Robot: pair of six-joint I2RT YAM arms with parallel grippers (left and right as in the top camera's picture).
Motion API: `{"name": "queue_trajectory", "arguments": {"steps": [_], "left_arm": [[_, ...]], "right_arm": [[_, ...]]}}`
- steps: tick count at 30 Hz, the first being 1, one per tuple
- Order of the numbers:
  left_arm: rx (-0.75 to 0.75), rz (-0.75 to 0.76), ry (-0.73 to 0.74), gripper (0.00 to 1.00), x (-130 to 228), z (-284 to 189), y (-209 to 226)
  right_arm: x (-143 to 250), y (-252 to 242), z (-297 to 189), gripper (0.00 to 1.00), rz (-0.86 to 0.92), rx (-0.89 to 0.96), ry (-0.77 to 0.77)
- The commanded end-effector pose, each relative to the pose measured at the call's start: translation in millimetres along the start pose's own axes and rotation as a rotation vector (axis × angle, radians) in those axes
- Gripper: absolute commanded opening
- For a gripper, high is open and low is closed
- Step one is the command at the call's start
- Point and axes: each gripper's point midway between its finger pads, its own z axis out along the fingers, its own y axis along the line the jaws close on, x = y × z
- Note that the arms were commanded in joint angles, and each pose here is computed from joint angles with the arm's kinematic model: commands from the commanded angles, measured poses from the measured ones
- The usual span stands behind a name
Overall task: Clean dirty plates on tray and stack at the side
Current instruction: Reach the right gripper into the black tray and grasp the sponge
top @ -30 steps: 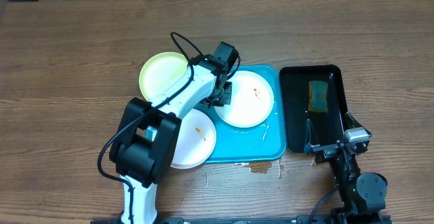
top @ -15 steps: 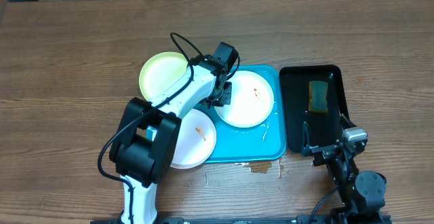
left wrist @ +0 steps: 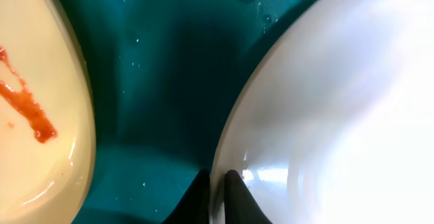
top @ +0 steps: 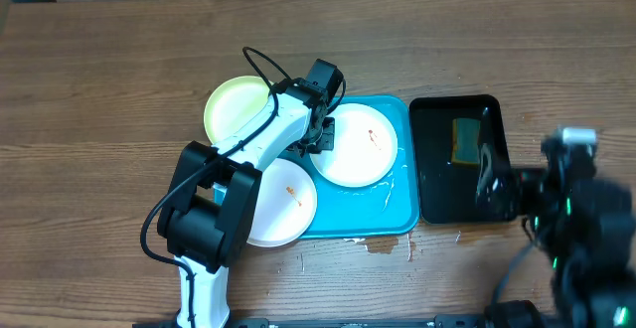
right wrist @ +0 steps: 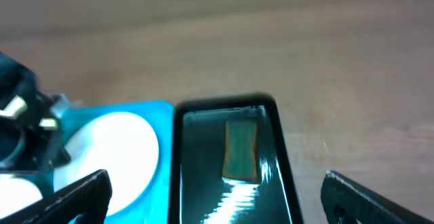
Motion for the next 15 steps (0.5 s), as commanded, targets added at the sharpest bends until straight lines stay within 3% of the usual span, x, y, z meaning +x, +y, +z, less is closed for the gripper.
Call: {"name": "queue_trajectory", "arguments": {"steps": [1,4,10,13,15], "left_arm": [[-0.010,-0.017,0.031,0.09,7,8,5],[-0.010,-0.017,0.030,0.13,6,8,4],[-0.008,-0.017,0.028,0.15,6,8,4],[-0.009,-0.017,0.028,0.15,6,8,4],[-0.009,-0.017,0.028,0.16,6,8,4]], "right_arm": [[-12,-1,22,1.00,-0.007,0.058,0.181],[-3,-2,38,1.00,-0.023,0.091,0.367],[21,2,84,1.00,-0.030,0.098,0.581],[37,0,106,0.79,-0.037,0.119,0.657],[46,-3,121,0.74,-0.040,0.137,0.698]]}}
